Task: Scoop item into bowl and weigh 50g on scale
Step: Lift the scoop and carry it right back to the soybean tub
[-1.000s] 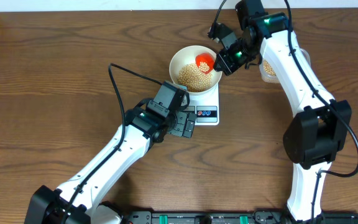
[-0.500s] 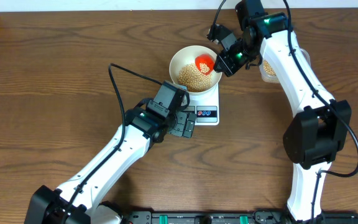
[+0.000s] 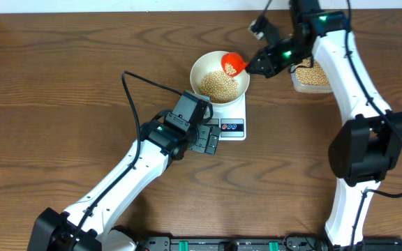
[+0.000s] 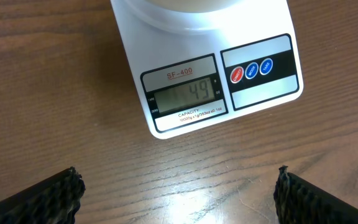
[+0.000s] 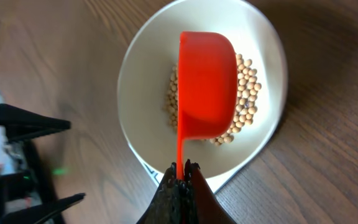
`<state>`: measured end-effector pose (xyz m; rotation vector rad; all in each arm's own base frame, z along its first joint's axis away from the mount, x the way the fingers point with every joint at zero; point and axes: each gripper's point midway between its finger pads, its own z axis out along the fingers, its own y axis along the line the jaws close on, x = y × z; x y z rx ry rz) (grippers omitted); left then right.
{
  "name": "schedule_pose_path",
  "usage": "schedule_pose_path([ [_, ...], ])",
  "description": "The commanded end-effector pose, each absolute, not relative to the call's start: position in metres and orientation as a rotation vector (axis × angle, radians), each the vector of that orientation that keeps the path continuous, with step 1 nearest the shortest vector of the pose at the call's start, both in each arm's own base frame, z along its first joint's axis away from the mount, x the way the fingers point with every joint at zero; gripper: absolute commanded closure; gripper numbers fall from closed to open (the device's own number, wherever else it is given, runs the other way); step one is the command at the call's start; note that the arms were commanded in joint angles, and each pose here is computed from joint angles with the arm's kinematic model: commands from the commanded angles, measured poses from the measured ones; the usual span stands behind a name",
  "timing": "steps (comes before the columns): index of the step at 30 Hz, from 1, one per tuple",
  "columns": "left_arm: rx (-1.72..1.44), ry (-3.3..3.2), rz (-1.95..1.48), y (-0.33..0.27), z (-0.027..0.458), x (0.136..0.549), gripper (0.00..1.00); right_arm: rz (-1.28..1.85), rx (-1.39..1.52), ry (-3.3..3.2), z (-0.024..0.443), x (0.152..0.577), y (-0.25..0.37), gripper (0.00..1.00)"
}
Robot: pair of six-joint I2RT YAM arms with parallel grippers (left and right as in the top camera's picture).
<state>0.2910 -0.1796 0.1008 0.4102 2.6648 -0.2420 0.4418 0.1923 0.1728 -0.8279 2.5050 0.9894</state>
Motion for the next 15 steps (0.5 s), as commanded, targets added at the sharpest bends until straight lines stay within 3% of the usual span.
schedule_pose_path([
  [1,0.41,2.66,-0.224,-0.176,0.101,0.291,0.0,1.133,-0.777,2.408,0.204,0.44,0.19,0.99],
  [15,0.41,2.66,-0.224,-0.176,0.101,0.291,0.0,1.155,-0.726,2.412,0.206,0.442,0.178,0.99],
])
